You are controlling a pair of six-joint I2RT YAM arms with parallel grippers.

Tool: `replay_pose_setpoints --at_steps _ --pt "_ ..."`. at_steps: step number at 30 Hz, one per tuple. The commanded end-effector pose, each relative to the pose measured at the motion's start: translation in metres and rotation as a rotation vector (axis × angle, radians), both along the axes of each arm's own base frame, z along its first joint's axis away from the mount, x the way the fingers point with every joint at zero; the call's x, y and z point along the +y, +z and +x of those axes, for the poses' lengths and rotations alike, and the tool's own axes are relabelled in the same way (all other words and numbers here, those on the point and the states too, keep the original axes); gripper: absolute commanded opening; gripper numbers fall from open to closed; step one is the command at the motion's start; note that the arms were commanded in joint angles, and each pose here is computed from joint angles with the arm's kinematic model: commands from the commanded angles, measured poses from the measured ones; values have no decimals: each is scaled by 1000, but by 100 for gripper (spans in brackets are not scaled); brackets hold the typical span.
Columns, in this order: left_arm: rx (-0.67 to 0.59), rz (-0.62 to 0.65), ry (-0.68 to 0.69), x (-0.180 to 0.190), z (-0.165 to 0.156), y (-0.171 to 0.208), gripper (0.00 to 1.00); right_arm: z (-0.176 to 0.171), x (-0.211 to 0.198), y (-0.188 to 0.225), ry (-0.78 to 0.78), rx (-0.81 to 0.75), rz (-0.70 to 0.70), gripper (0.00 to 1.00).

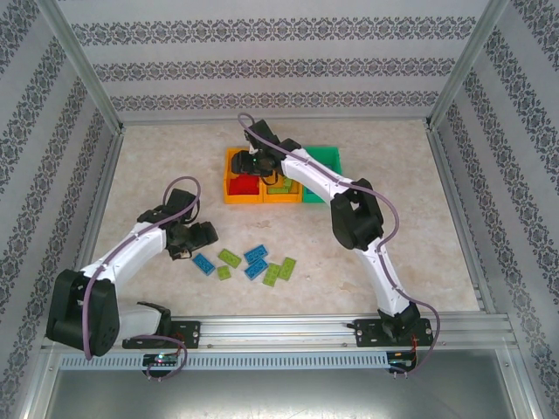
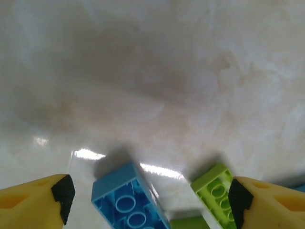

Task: Sort the legos into containers by color

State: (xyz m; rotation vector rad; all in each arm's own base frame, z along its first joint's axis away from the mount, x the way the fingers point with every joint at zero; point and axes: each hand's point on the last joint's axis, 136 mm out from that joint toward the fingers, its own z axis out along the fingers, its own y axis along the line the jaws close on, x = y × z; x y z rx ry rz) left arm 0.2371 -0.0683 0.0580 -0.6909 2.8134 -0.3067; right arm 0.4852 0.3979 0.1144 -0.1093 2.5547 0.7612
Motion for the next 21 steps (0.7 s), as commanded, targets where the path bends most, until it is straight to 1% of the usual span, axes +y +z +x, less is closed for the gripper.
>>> replay_pose_setpoints --at_steps 1,2,4,5,16,21 --pt "37 -49 65 -3 -13 0 88 6 -3 -11 -11 34 7 61" --pt "37 -55 70 -4 -14 0 89 7 -2 -11 -11 34 7 62" --pt "42 -68 83 -6 -15 -1 90 7 -2 -12 -13 39 14 70" --pt "48 -75 86 -8 -16 -2 91 7 -2 -11 -13 39 19 72" --pt "123 -81 156 -8 -41 -16 91 1 6 19 14 5 80 74" --pt "126 -88 175 -11 -38 -23 87 -4 5 34 17 -5 110 75"
